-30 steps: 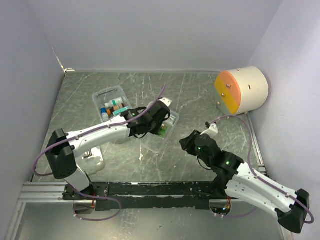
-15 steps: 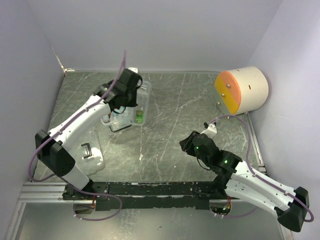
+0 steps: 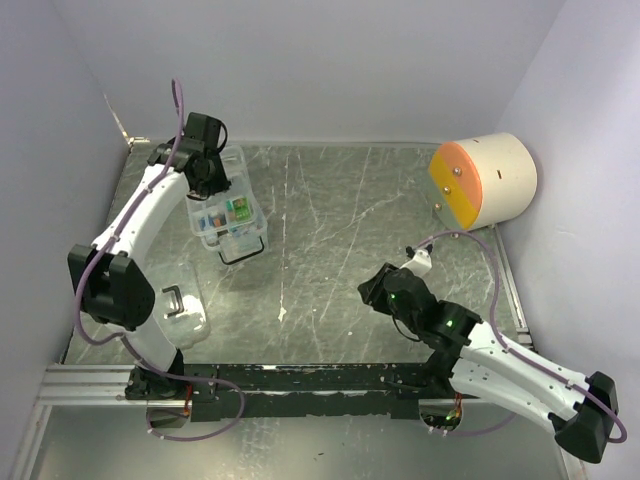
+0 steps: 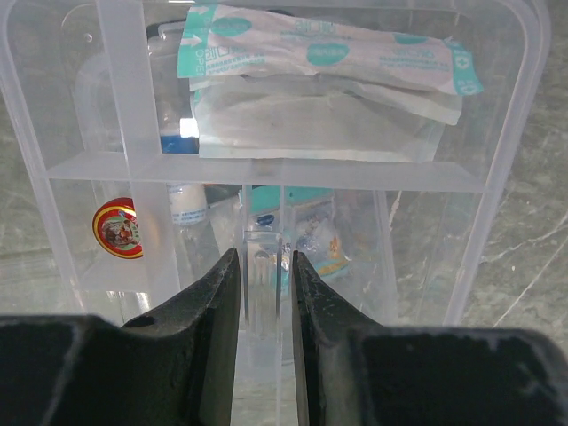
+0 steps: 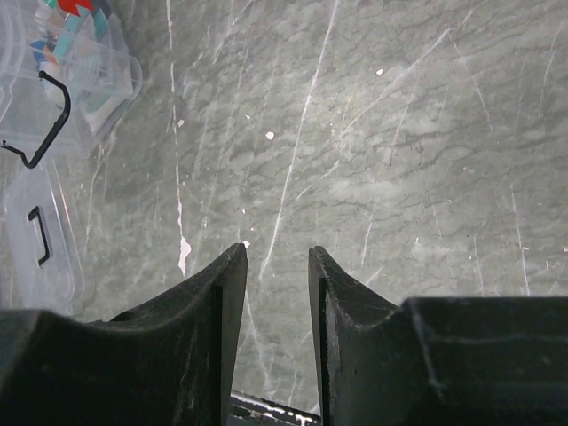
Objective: Organize the medicine kit
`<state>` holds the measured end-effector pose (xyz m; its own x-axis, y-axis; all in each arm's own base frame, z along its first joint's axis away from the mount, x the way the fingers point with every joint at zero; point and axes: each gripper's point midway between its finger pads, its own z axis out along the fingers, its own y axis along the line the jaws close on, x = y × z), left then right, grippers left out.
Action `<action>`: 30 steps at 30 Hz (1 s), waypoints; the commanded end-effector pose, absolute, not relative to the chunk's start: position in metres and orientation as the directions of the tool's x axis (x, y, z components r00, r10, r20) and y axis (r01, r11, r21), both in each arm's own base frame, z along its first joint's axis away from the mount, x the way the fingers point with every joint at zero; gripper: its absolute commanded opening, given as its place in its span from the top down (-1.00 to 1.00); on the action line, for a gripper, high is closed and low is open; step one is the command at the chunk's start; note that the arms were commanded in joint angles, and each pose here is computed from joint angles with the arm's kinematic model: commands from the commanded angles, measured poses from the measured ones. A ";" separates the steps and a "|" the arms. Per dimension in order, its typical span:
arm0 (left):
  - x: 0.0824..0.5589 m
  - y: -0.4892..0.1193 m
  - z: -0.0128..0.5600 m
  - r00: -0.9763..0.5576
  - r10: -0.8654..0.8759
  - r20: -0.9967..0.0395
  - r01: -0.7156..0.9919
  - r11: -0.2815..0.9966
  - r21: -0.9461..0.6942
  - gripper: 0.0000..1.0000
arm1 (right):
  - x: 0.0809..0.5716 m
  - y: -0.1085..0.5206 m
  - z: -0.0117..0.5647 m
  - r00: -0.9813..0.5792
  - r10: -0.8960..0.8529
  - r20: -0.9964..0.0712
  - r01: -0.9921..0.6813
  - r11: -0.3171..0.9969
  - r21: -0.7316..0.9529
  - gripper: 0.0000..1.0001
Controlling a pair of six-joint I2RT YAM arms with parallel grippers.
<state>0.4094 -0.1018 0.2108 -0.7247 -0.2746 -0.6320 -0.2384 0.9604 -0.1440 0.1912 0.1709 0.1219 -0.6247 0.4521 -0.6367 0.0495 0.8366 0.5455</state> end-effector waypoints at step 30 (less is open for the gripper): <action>0.430 -0.096 0.151 -0.807 -0.414 -0.422 -0.391 0.909 -0.145 0.37 | 0.187 0.179 0.075 -0.669 0.433 -0.604 0.046 0.836 0.547 0.30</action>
<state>0.4437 -0.0962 0.1433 -0.7861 -0.4159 -0.4573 -0.4002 0.9062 -0.1363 0.1855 0.1805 0.0759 -0.6810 0.4238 -0.5972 0.0516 0.8413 0.5382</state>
